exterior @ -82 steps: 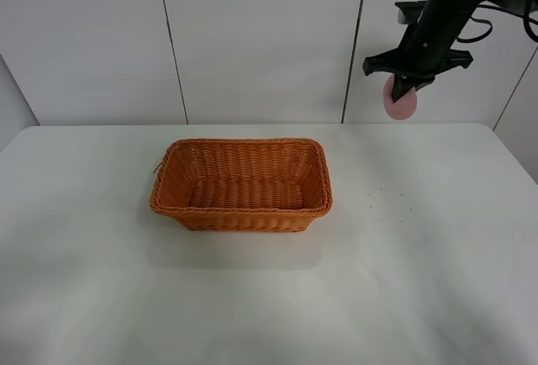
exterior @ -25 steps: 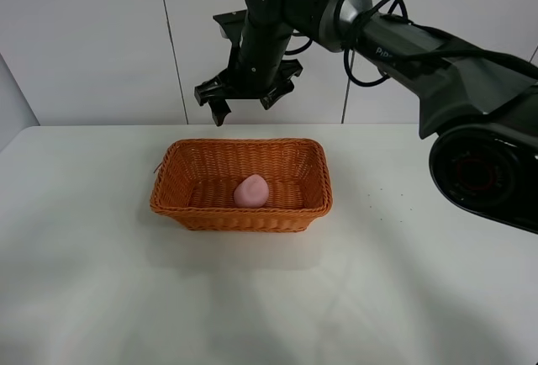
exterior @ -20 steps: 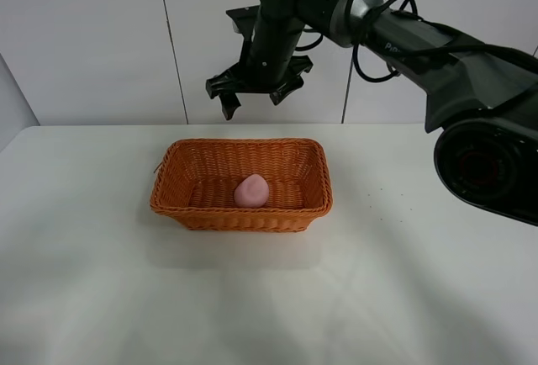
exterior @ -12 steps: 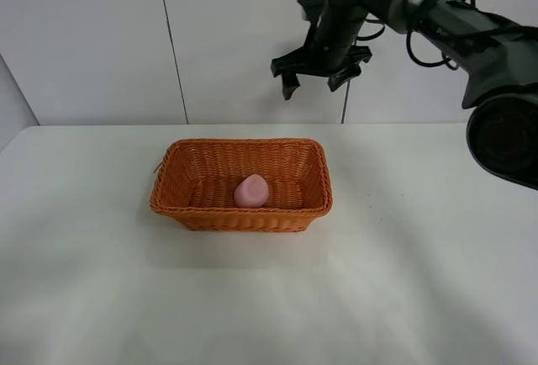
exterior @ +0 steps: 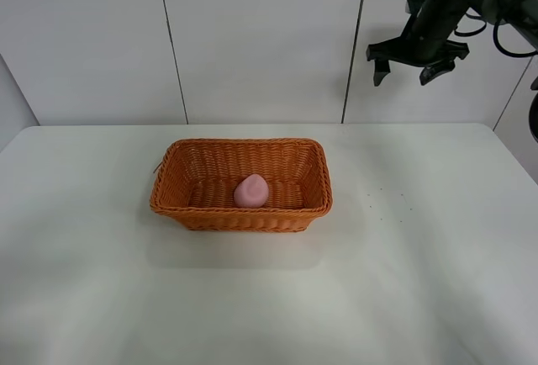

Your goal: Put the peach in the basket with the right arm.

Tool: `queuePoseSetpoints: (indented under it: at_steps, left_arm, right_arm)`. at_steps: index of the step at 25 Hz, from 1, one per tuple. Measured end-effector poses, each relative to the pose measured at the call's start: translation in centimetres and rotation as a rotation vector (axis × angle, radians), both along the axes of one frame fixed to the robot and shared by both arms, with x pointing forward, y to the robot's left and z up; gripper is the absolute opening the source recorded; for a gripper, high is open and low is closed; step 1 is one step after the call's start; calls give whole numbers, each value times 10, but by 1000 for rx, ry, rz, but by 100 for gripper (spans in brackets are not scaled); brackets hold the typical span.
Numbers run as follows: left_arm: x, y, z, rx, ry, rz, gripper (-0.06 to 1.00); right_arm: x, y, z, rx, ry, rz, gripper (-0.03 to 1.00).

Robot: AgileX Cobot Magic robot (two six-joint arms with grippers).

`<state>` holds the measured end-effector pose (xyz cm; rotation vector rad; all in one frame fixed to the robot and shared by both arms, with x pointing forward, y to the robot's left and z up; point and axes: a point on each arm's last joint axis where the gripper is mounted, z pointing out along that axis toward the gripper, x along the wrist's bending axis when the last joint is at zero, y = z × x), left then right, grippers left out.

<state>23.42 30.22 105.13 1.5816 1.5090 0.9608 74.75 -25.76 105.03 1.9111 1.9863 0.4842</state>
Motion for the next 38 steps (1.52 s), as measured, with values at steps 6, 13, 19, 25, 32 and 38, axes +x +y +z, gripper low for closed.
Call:
queuePoseSetpoints:
  at_steps: [6,13,19,25,32,38]
  left_arm:
    - [0,0,0,0,0,0,99]
    - [0,0,0,0,0,0,99]
    - [0,0,0,0,0,0,99]
    - [0,0,0,0,0,0,99]
    - [0,0,0,0,0,0,99]
    - [0,0,0,0,0,0,99]
  right_arm:
    - [0,-19,-1,-6,7,-35,63]
    - [-33,-21,3,-19,101,-30,63]
    - [-103,-24,24,-25,181,-29,63]
    - [-207,-30,42,-27,219,-28,63]
    - [-340,-36,35,-24,171,-29,63]
    - [-420,-40,15,-5,-140,-24,63]
